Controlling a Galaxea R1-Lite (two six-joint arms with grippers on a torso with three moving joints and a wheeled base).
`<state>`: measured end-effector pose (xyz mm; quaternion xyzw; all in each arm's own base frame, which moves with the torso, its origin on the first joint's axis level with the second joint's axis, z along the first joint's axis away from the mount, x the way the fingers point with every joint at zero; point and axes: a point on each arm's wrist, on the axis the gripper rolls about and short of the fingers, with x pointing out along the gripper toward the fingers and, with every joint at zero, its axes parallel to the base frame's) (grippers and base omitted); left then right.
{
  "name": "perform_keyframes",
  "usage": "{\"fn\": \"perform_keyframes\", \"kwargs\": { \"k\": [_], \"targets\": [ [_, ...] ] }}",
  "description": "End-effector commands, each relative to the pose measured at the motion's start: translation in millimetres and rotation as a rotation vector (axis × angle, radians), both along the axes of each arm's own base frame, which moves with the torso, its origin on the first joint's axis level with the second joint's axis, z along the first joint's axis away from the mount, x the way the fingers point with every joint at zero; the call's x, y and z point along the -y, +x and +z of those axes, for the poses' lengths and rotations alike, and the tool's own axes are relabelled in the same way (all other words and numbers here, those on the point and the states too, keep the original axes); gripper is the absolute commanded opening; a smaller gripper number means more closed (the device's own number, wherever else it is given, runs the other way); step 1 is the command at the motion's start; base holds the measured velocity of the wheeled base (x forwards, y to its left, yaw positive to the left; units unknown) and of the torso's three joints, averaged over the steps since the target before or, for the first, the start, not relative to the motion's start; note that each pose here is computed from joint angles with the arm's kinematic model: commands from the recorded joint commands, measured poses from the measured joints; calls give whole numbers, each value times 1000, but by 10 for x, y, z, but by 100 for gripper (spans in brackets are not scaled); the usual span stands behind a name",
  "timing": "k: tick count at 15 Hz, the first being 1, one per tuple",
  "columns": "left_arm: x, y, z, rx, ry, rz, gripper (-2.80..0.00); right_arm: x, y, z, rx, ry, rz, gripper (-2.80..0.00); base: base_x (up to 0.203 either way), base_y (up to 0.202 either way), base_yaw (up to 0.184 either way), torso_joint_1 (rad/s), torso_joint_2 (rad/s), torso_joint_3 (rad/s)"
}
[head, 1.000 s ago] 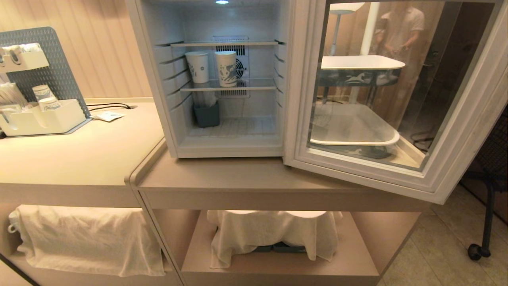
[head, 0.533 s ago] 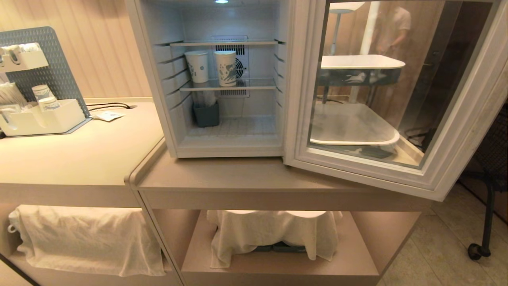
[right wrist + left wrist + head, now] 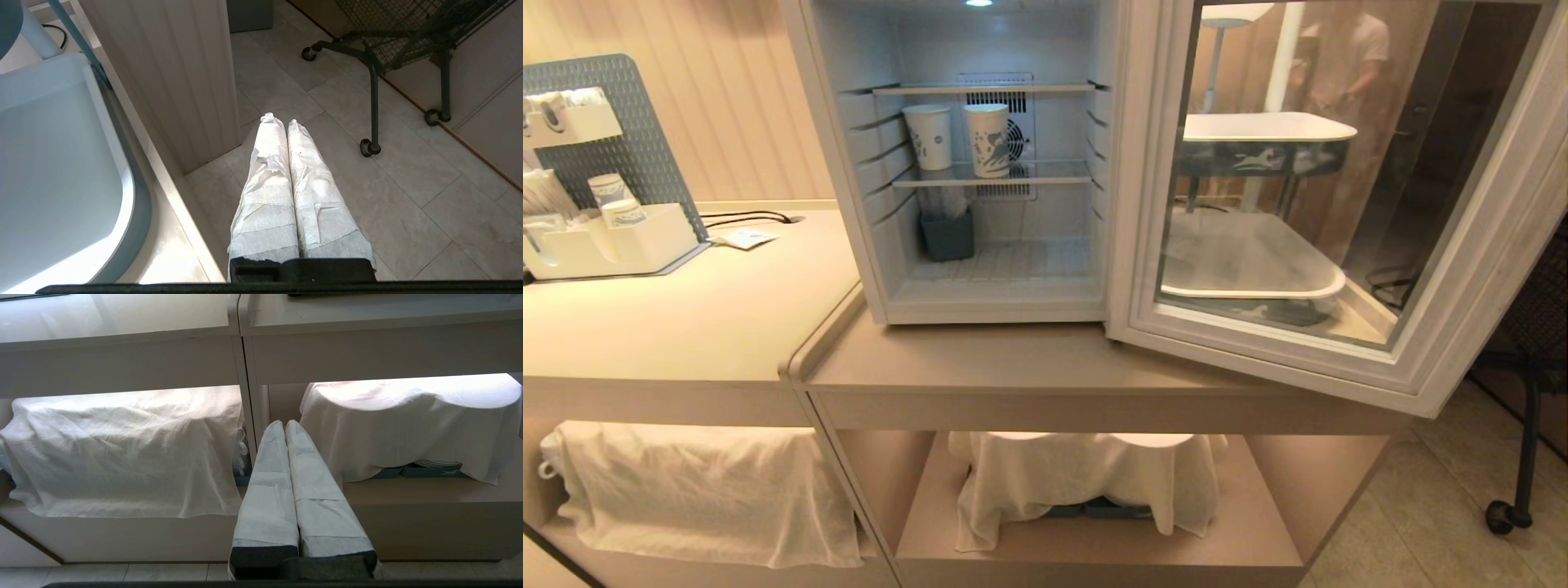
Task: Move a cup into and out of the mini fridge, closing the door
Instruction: Close the freezer door
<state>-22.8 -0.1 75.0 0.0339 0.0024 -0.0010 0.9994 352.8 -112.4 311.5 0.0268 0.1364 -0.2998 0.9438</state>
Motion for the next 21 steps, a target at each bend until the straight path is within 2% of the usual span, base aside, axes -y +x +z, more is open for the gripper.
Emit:
{"fn": "perform_keyframes", "kwargs": {
  "k": [1,8,21],
  "targets": [
    [0,0,0,0,0,0,-280,-45,-104,102,17,-5,3,-280,0,0,0,0,0,0],
    [0,0,0,0,1,0,-280,-307,-431,101,-39,40,133,-280,0,0,0,0,0,0],
    [0,0,-3,-1,0,0,-280,-952,-1118,49,-131,53,327,-280,0,0,0,0,0,0]
  ]
}}
